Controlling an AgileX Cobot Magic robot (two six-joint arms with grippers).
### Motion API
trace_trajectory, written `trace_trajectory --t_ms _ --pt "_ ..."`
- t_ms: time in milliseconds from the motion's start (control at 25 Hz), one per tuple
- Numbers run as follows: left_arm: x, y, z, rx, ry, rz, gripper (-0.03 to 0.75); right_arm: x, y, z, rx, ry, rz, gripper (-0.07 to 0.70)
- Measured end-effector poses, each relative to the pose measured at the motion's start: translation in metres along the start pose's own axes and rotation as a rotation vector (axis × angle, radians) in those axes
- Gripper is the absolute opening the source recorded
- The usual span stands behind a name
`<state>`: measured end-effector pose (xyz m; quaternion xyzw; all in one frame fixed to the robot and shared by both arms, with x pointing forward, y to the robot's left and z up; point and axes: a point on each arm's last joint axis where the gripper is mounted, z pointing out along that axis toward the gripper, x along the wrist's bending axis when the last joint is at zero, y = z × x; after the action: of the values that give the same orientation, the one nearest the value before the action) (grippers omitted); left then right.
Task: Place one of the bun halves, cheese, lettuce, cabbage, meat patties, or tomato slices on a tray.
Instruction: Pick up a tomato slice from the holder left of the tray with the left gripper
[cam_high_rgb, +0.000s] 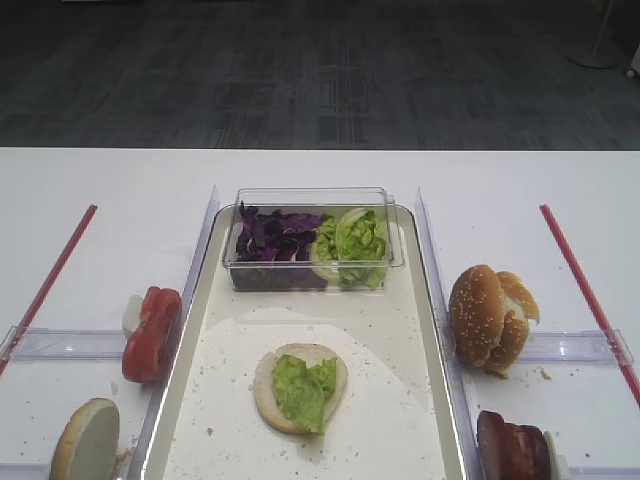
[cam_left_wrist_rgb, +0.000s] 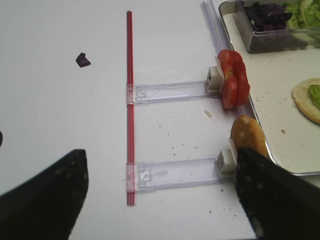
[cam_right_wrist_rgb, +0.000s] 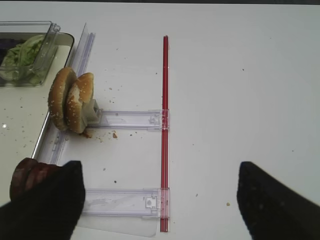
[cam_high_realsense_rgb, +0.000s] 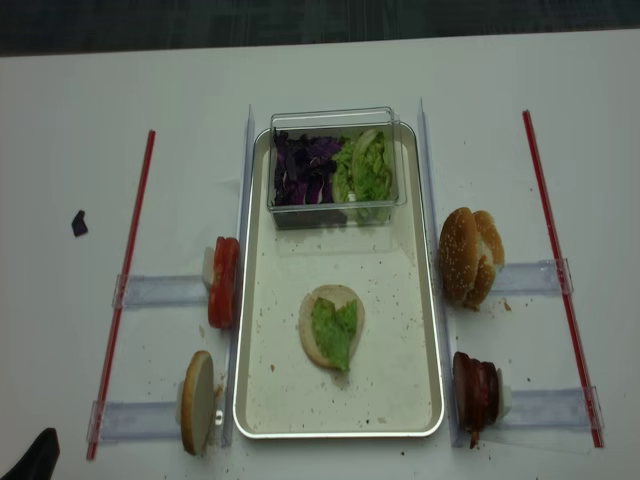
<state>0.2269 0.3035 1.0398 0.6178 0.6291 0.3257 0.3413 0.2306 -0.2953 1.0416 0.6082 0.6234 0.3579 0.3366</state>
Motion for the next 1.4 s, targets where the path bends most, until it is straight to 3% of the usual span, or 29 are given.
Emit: trace_trajectory --t_ms 880,1120,1400 --pt "0.000 0.000 0.000 -0.002 0.000 0.002 0.554 0.000 0.000 0.000 0.000 0.000 0.000 0.633" --pt "-0.001 0.012 -0.001 -0.080 -0.004 0.012 0.554 0.000 0.000 0.000 0.000 0.000 0.000 0.633" --pt "-0.003 0.052 0.026 0.040 -0.005 0.019 0.554 0.000 0.000 0.000 0.000 0.000 0.000 0.633"
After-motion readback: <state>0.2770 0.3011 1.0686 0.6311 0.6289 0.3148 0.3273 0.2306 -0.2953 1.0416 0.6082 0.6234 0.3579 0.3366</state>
